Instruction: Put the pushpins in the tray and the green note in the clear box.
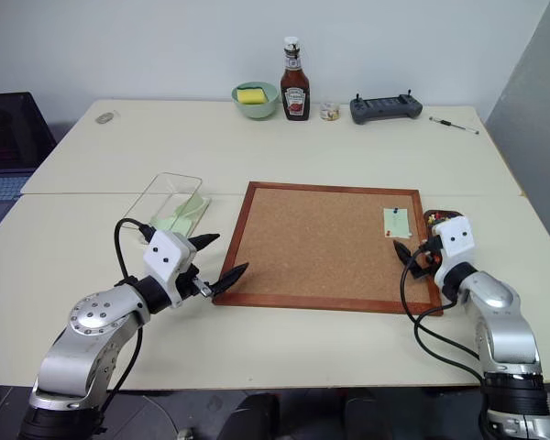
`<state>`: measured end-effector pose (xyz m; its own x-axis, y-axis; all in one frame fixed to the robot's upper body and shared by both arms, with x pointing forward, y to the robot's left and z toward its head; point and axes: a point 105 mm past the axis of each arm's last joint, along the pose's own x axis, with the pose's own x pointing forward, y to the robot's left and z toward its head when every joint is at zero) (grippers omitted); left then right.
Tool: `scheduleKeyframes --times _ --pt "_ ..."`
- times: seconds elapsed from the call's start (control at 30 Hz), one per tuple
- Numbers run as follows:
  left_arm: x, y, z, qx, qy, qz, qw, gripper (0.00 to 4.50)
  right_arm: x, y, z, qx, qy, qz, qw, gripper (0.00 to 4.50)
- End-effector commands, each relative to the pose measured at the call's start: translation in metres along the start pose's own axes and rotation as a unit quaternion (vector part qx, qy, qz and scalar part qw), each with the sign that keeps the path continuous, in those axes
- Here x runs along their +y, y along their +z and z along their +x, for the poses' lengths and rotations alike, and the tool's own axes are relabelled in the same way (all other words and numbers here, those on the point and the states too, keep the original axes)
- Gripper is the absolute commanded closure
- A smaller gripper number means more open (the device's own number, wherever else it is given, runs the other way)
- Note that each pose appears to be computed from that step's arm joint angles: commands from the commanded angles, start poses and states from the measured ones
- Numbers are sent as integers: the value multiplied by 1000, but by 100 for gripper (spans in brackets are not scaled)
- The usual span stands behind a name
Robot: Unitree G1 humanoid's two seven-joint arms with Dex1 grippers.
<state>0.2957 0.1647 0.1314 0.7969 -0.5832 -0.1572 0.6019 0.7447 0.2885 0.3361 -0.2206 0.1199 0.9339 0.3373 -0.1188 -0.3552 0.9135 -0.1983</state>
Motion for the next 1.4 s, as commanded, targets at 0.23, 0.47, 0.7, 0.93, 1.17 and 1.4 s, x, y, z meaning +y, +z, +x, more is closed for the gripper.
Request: scheduleKeyframes --times 0.23,0.47,0.7,0.93,1.17,1.4 --pt "8 13 2 -24 24 14 999 6 -5 13 -2 -18 -3 -12 1000 0" --pt "7 24 1 -49 6 10 999 6 -2 16 0 -21 2 -12 1000 0" --pt "-4 35 -1 -65 -21 10 998 112 1 17 2 -23 11 -13 1000 0" --pt "-6 41 1 -68 -32 9 997 245 4 18 3 -26 16 -15 999 0" --pt "-7 42 2 -69 -46 6 997 381 4 20 2 -28 18 -20 999 0" --pt "-14 34 5 -70 -73 -2 995 445 2 22 -1 -29 17 -29 999 0"
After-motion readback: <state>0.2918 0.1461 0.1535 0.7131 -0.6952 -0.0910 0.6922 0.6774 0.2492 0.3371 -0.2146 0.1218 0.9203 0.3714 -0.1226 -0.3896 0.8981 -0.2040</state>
